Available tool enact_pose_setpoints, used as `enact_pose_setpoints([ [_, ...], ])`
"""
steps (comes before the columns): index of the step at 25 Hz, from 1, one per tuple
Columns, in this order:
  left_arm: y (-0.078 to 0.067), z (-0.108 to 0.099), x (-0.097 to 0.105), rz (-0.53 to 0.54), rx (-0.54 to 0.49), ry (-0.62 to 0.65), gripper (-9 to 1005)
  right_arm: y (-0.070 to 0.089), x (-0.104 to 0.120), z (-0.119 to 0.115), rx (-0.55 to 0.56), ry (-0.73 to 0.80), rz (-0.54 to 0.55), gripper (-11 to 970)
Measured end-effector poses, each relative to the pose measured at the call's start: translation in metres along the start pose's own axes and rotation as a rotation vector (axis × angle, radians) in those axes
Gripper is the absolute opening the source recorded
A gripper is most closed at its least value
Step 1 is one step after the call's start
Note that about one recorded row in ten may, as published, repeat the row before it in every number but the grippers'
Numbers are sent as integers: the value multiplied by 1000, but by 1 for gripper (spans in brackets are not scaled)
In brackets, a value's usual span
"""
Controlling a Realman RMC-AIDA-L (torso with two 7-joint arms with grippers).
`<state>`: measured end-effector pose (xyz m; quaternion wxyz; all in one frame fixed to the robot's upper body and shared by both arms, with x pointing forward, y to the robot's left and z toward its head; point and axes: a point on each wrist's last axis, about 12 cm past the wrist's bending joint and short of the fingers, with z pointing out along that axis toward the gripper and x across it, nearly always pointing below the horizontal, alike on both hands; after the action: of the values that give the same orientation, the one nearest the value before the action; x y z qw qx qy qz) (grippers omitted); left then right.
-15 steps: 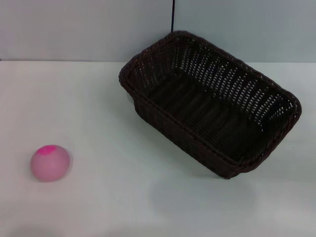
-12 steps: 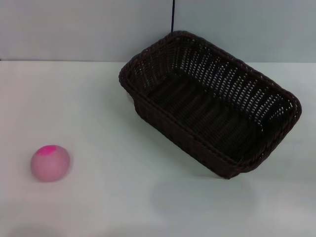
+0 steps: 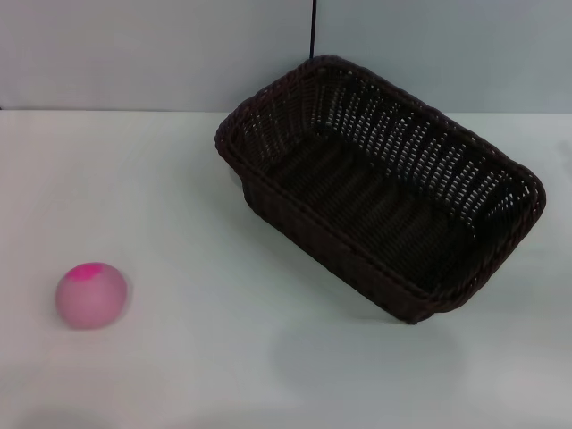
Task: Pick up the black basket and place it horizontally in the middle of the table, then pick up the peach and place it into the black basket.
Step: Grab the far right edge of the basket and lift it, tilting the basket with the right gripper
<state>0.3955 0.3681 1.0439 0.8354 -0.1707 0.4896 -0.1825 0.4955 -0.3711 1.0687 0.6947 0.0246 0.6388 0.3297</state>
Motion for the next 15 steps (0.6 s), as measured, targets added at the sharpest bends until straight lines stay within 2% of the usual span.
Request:
enact_pose_setpoints([
  [2, 0, 0, 0, 1, 0, 1, 686, -2, -9, 3, -34, 66, 6, 538],
  [3, 0, 0, 0, 1, 0, 1, 686, -4, -23, 4, -65, 142, 8, 543],
  [4, 1, 0, 0, 2, -2, 3, 686, -4, -23, 4, -65, 142, 8, 547],
  [7, 1, 0, 0, 1, -4, 5, 686, -3, -49, 6, -117, 232, -10, 560],
  [8, 1, 0, 1, 1, -5, 6, 686, 1, -69, 7, -157, 280, -32, 564],
  [9, 1, 1, 1, 0, -5, 6, 686, 1, -69, 7, -157, 280, -32, 568],
  [11, 1, 2, 2, -2, -6, 9, 686, 9, -91, 11, -188, 338, -54, 577],
  [15, 0, 3, 4, -7, -6, 14, 686, 23, -123, 26, -174, 462, -72, 594],
])
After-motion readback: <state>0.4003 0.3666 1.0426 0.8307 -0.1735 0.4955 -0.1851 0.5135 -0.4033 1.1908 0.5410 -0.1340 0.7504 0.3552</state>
